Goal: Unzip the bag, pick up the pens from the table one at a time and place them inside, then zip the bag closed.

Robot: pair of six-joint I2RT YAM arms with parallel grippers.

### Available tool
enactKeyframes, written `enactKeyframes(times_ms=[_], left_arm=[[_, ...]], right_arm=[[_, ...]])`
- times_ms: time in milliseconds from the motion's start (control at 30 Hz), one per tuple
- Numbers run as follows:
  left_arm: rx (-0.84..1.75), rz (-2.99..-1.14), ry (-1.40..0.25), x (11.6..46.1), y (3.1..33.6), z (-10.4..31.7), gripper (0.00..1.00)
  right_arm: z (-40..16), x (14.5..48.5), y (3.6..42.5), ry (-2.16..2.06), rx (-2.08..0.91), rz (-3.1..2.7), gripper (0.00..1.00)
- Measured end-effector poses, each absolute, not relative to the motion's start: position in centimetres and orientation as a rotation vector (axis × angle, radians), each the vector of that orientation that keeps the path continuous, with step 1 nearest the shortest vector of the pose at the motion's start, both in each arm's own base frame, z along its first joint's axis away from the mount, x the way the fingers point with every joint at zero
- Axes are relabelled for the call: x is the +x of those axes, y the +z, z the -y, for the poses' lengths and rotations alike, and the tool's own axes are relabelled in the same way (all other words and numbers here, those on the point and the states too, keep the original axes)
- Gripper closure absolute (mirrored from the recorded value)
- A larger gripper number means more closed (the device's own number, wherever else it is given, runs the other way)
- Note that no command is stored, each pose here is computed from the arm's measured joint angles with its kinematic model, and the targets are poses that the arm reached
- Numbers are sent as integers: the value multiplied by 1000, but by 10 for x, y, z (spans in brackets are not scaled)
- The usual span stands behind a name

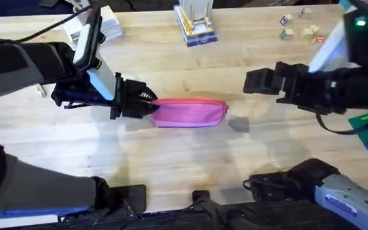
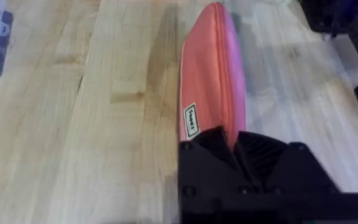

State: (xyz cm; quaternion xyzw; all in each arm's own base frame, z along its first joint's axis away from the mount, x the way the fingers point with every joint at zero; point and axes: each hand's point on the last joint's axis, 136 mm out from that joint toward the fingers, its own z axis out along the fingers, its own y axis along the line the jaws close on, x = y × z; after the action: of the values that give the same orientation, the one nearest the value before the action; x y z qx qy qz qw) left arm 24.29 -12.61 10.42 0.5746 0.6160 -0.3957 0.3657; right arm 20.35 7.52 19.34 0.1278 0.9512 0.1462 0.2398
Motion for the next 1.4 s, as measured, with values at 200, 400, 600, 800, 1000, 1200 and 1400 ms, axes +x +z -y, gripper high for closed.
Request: enactKeyframes(times_ms=[200,400,600,800,1000,1200,1400], left_arm=[[1458,-1591,-1026,243,106,125,36],[1457,-1591,-1026,244,106,125,9],[1460,-1587,-1019,245,106,125,6],[1456,-1602,-1030,241,115,125,6],[1518,-1606,-916,249,151,118,5],[1557,-1677,-747,256,187,107,5],[1528,-1790,-576,256,214,94,5]], right_arm=[[-74,200,200,401,295,-2576,4],[-73,198,198,381,240,-2587,4],[-73,197,197,358,170,-2595,4],[-73,197,197,351,144,-2595,4],[-73,197,197,351,144,-2595,5],[-73,197,197,351,144,-2594,4],[-73,197,197,351,144,-2594,4]])
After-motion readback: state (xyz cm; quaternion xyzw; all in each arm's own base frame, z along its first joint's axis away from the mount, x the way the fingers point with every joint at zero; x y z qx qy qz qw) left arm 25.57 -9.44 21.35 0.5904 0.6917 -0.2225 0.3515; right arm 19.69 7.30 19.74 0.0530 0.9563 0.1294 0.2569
